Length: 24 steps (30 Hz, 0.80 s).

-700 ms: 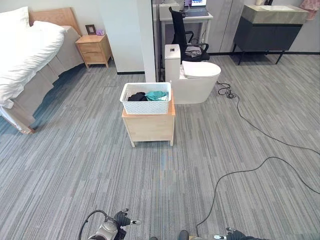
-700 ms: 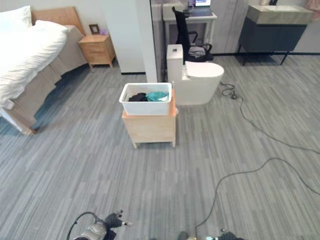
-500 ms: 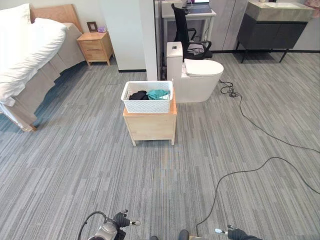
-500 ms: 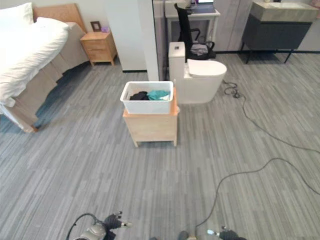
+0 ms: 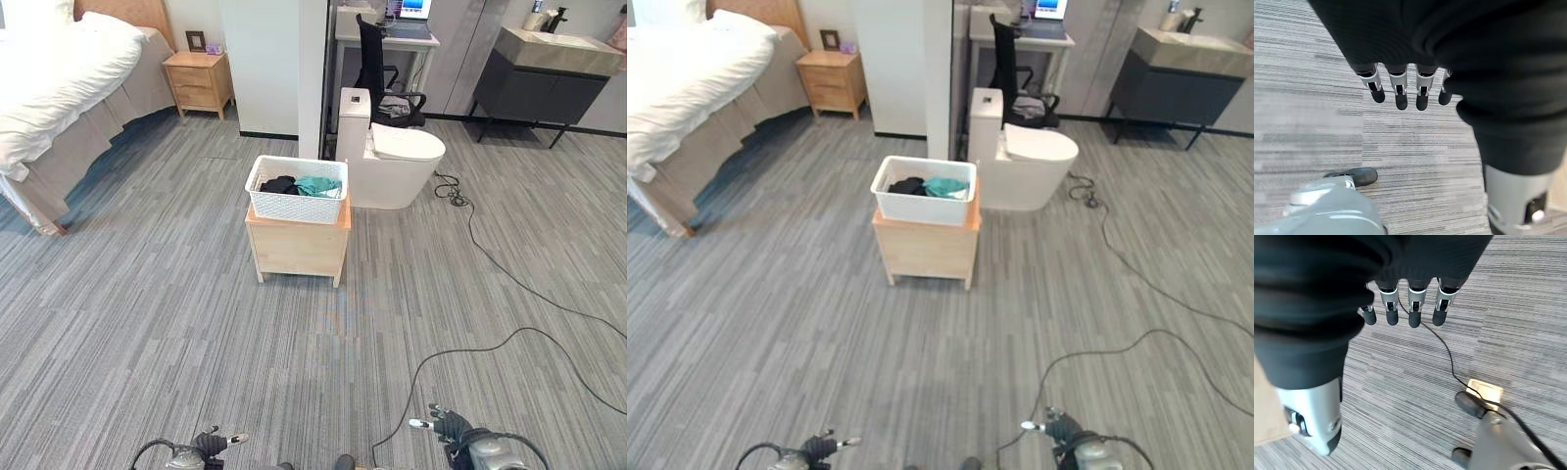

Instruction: Grab the laundry basket,head to the washer,open it,put in the laundry and shut it.

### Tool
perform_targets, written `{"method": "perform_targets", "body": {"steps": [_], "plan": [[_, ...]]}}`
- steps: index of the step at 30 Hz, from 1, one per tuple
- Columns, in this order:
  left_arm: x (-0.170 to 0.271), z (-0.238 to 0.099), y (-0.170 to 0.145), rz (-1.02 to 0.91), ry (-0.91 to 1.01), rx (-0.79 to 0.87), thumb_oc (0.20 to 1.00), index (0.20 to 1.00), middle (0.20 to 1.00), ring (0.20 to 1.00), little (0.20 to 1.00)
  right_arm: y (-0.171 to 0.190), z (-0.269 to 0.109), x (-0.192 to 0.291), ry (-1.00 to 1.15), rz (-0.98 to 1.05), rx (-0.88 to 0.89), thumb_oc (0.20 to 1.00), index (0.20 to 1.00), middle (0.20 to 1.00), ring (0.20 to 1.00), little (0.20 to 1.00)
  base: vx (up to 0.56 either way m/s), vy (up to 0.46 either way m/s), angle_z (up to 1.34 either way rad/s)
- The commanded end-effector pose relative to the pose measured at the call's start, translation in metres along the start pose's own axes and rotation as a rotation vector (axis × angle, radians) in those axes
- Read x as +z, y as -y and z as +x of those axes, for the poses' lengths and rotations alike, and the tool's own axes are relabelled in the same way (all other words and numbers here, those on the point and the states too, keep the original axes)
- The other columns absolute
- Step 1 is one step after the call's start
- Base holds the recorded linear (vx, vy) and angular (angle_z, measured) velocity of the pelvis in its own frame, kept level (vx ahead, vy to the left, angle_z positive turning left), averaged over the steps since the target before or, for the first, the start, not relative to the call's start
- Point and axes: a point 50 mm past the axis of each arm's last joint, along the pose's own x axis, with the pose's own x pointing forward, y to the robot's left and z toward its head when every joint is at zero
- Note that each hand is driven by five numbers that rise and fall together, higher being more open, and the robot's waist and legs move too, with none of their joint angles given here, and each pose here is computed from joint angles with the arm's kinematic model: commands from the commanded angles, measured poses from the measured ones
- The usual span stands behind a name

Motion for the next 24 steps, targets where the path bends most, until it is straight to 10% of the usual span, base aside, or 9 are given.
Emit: {"method": "perform_targets", "body": {"steps": [1, 24], "plan": [[0.018, 0.001, -0.006, -0.038, 0.059, 0.031, 1.0, 1.0, 1.0, 1.0, 1.0, 0.009, 0.0, 0.008, 0.031, 0.033, -0.03, 1.0, 1.0, 1.0, 1.0, 1.0, 0.0, 0.0, 0.0], [0.057, 0.003, 0.006, 0.159, 0.173, 0.002, 1.0, 1.0, 1.0, 1.0, 1.0, -0.014, 0.003, -0.005, -0.044, 0.007, 0.016, 1.0, 1.0, 1.0, 1.0, 1.0, 0.02, 0.025, -0.01]]}}
